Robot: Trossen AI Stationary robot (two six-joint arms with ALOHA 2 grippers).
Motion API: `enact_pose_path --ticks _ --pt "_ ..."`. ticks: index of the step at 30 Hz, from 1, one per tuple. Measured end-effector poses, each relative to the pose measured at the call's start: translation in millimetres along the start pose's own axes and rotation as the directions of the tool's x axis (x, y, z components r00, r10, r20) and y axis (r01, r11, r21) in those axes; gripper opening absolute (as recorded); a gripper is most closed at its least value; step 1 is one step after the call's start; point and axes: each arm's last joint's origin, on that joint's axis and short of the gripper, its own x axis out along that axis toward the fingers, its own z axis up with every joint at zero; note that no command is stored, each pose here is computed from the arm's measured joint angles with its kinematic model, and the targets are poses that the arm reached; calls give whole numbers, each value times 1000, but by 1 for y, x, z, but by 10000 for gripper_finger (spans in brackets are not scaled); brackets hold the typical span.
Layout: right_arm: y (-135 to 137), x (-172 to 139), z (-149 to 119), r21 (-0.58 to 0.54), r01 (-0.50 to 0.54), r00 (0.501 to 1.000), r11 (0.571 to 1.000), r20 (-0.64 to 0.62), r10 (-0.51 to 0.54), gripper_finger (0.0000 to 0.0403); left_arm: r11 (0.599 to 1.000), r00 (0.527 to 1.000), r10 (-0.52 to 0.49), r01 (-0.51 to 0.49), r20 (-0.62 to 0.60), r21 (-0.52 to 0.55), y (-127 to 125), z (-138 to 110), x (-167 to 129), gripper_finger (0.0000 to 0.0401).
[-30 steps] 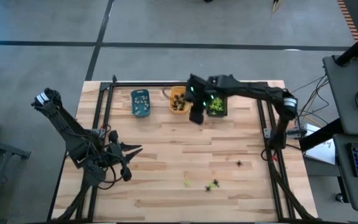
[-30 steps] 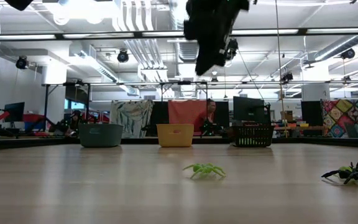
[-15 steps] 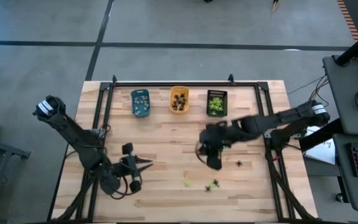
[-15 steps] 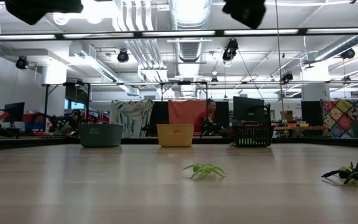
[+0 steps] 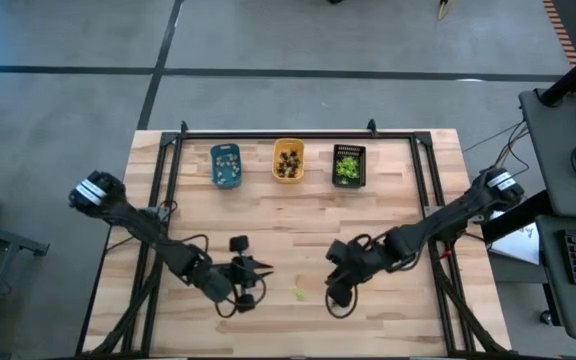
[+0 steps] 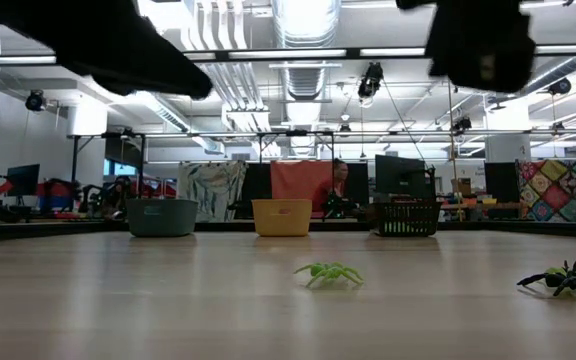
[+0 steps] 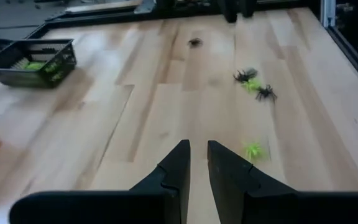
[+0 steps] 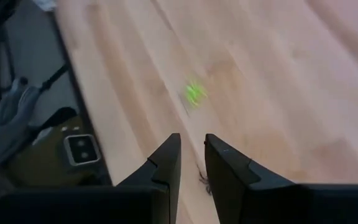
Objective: Sort Halloween decoration
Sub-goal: Put the green spider toy into the black bin
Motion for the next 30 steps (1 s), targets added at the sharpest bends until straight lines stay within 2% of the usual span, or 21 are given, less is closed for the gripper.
enact_pose_path --ticks 5,8,11,14,17,20,23,27,30 --pt "-10 26 -16 153 92 995 984 -59 -84 63 999 999 -40 40 26 -21 -4 -7 23 39" --pt "-13 40 -21 167 131 989 977 -83 -119 67 998 998 -56 56 9 13 -9 -12 35 39" --pt "-15 55 -25 131 168 982 977 -106 -155 73 996 998 -64 65 -12 67 -18 -16 47 39" --pt "-14 68 -26 -19 175 977 984 -120 -176 80 988 998 -66 68 -19 135 -28 -17 59 39" --pt "-10 79 -33 -215 160 973 963 -130 -190 86 977 997 -79 83 -28 198 -37 -18 70 39" --pt "-6 89 -42 -364 155 973 918 -102 -205 90 968 996 -77 84 -39 236 -43 -21 79 39" --pt "-1 95 -51 -474 171 979 864 -20 -205 91 962 995 -80 92 -57 256 -47 -27 86 39" --pt "5 103 -65 -587 198 979 785 89 -181 91 954 989 -120 137 -82 265 -49 -36 93 39" --pt "9 106 -67 -623 218 976 751 158 -152 88 953 987 -135 154 -89 262 -49 -37 95 39"
